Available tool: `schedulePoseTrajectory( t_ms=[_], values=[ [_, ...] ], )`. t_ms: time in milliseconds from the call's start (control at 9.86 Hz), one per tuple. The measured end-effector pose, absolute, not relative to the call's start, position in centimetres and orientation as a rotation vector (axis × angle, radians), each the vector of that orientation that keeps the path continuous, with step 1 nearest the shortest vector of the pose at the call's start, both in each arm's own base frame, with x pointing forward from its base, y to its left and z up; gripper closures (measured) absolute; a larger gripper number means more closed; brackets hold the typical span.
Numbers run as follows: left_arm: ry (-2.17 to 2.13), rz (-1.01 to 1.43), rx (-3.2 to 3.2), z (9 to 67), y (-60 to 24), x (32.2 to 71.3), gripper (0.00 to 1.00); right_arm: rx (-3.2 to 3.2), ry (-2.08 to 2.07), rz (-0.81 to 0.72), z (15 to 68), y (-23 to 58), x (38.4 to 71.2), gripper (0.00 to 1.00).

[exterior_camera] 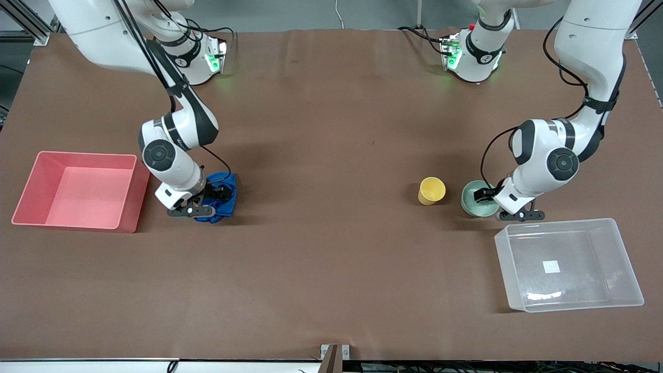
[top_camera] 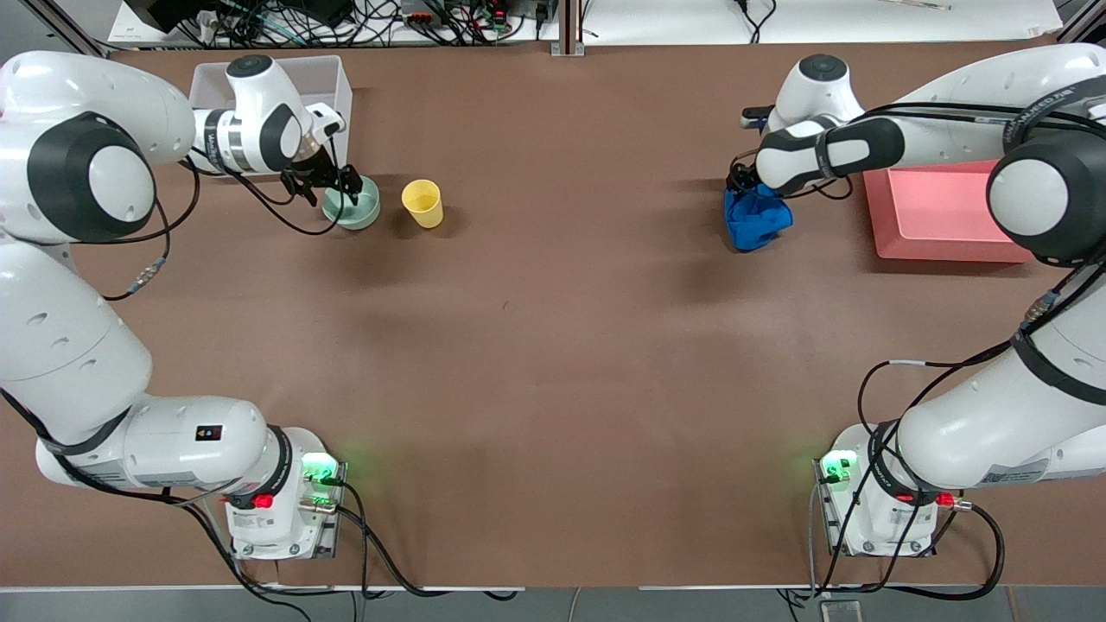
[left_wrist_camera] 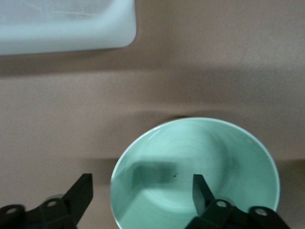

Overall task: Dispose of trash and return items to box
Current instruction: 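Reach the right gripper to the blue cloth while the left gripper reaches the bowl, then grasp the blue cloth with the right gripper while the left gripper grasps the bowl, then drop the cloth in the pink bin while the left gripper places the bowl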

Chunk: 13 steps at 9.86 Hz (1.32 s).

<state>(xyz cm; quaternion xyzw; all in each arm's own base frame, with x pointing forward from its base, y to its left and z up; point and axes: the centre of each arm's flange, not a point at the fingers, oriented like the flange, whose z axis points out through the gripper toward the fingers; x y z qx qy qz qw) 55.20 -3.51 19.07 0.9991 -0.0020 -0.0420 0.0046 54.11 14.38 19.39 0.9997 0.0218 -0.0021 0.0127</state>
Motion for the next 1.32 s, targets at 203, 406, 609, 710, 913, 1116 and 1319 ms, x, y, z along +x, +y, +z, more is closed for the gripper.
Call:
schedulePoseTrajectory(
  t_ms=[203,406,609,710,913,1116,1319],
  values=[
    [-0.007,-0.152,3.129,18.3,-3.5,55.0,0.26,3.107,0.095,-0.014,18.4,14.3,53.6,0.16],
    [-0.012,-0.148,3.129,18.4,-3.5,55.0,0.58,3.107,0.035,-0.011,18.4,14.3,53.6,0.49],
    [-0.044,-0.11,3.13,19.6,-3.5,55.5,0.85,3.1,-0.059,-0.024,18.7,14.5,53.8,0.78],
    [-0.073,-0.067,3.13,21.0,-3.6,56.0,0.96,3.077,-0.095,-0.074,19.2,14.5,54.1,0.88],
    [-0.097,0.026,3.133,25.3,-3.6,57.6,0.96,3.015,-0.2,-0.168,23.3,16.3,55.6,0.89],
    [-0.096,0.054,3.137,31.1,-3.7,60.3,0.96,2.934,-0.249,-0.257,31.4,18.1,57.3,0.89],
    [-0.111,0.143,3.135,37.3,-3.1,63.8,0.96,2.884,-0.229,-0.317,39.8,15.2,58.5,0.89]
  ],
)
